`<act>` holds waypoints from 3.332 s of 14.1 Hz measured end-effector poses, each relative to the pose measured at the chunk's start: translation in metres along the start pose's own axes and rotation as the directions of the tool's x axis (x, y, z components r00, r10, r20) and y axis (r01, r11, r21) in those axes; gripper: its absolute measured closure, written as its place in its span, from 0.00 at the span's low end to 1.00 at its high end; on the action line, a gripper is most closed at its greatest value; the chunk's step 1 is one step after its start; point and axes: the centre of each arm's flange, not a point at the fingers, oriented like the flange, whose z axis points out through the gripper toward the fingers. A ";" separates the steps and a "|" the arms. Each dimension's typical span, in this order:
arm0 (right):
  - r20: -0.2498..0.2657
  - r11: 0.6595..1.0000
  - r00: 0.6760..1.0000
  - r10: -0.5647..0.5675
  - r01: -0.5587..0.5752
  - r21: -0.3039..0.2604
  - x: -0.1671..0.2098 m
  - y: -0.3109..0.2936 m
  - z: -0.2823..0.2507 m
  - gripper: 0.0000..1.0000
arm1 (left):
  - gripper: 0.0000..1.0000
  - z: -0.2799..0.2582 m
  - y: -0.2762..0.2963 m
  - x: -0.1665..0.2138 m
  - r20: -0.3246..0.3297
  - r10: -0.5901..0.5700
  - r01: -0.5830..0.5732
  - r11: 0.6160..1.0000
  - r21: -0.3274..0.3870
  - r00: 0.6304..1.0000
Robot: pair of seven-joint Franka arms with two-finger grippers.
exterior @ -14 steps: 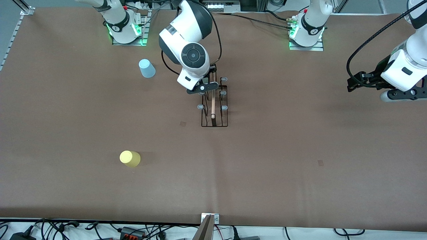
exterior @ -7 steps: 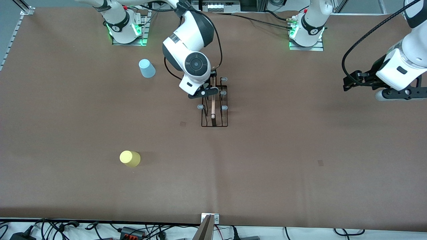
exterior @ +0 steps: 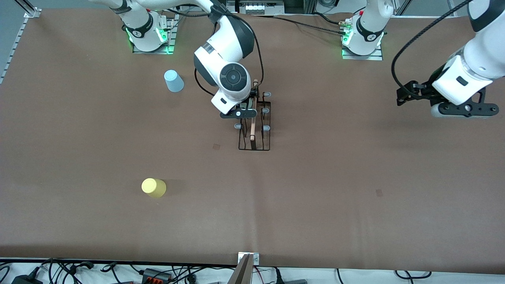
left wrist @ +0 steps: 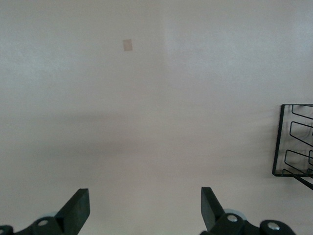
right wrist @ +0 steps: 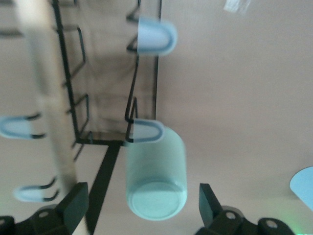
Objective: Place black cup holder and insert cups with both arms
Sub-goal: 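Hang the teal cup on a holder hook and open the right gripper, then move the right gripper to the yellow cup and grasp it, then carry the yellow cup to the holder with the right gripper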
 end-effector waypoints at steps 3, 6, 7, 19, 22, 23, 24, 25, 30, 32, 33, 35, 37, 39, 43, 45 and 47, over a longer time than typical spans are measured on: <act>-0.089 0.990 0.986 0.139 -0.136 0.042 0.037 0.044 -0.063 0.00 | 0.00 0.004 -0.001 0.006 -0.017 -0.004 0.004 1.000 -0.003 1.000; -0.144 0.950 0.939 0.313 -0.310 0.042 0.106 0.145 -0.088 0.00 | 0.00 0.009 0.001 0.009 -0.013 -0.011 0.011 1.000 -0.003 1.000; -0.148 0.933 0.921 0.360 -0.358 0.047 0.128 0.179 -0.088 0.00 | 0.00 0.009 0.004 0.009 -0.008 -0.016 0.016 1.000 -0.003 1.000; -0.341 0.995 0.935 0.102 -0.088 0.056 0.288 0.356 -0.017 0.00 | 0.00 0.003 0.020 0.007 -0.040 -0.076 0.076 0.997 -0.006 0.996; -0.319 0.997 0.945 0.072 -0.061 0.044 0.293 0.348 0.007 0.00 | 0.00 0.002 0.016 0.008 -0.045 -0.082 0.082 0.997 -0.008 0.996; -0.312 0.998 0.948 0.067 -0.058 0.041 0.295 0.346 0.014 0.00 | 0.00 0.002 0.015 0.008 -0.045 -0.083 0.083 0.997 -0.008 0.996; -0.308 0.998 0.950 0.059 -0.050 0.038 0.296 0.345 0.019 0.00 | 0.00 0.002 0.014 0.008 -0.045 -0.085 0.084 0.996 -0.008 0.995; -0.306 0.999 0.951 0.047 -0.038 0.035 0.296 0.344 0.022 0.00 | 0.00 0.002 0.013 0.008 -0.045 -0.088 0.087 0.996 -0.008 0.995; -0.310 1.000 0.951 0.003 0.004 0.024 0.296 0.343 0.020 0.18 | 0.00 0.002 0.006 0.009 -0.046 -0.099 0.099 0.995 -0.009 0.994; -0.315 1.000 0.949 -0.014 0.021 0.020 0.297 0.342 0.017 0.35 | 0.00 -0.002 0.008 0.010 -0.057 -0.097 0.096 0.995 -0.012 0.994; -0.315 0.999 0.949 -0.022 0.028 0.017 0.297 0.342 0.017 0.35 | 0.00 -0.003 0.008 0.010 -0.061 -0.096 0.096 0.995 -0.013 0.994; -0.308 0.999 0.951 -0.033 0.039 0.014 0.296 0.341 0.016 0.35 | 0.00 -0.005 0.010 0.009 -0.064 -0.093 0.092 0.996 -0.013 0.994; -0.263 0.998 0.963 -0.055 0.059 0.011 0.285 0.328 -0.001 0.35 | 0.00 -0.005 0.010 0.009 -0.065 -0.092 0.092 0.996 -0.014 0.994; -0.246 0.994 0.964 -0.101 0.105 0.006 0.260 0.297 -0.043 0.35 | 0.00 -0.006 0.009 0.010 -0.066 -0.095 0.094 0.995 -0.014 0.993; -0.262 0.986 0.951 -0.161 0.169 0.006 0.182 0.198 -0.121 0.35 | 0.00 -0.007 0.005 0.010 -0.069 -0.101 0.100 0.995 -0.015 0.992; -0.250 0.988 0.957 -0.146 0.152 0.007 0.141 0.137 -0.126 0.35 | 0.00 -0.008 0.001 0.011 -0.070 -0.109 0.108 0.994 -0.016 0.992; -0.246 0.990 0.960 -0.134 0.140 0.006 0.102 0.078 -0.121 0.35 | 0.00 -0.008 -0.001 0.011 -0.071 -0.113 0.112 0.994 -0.017 0.991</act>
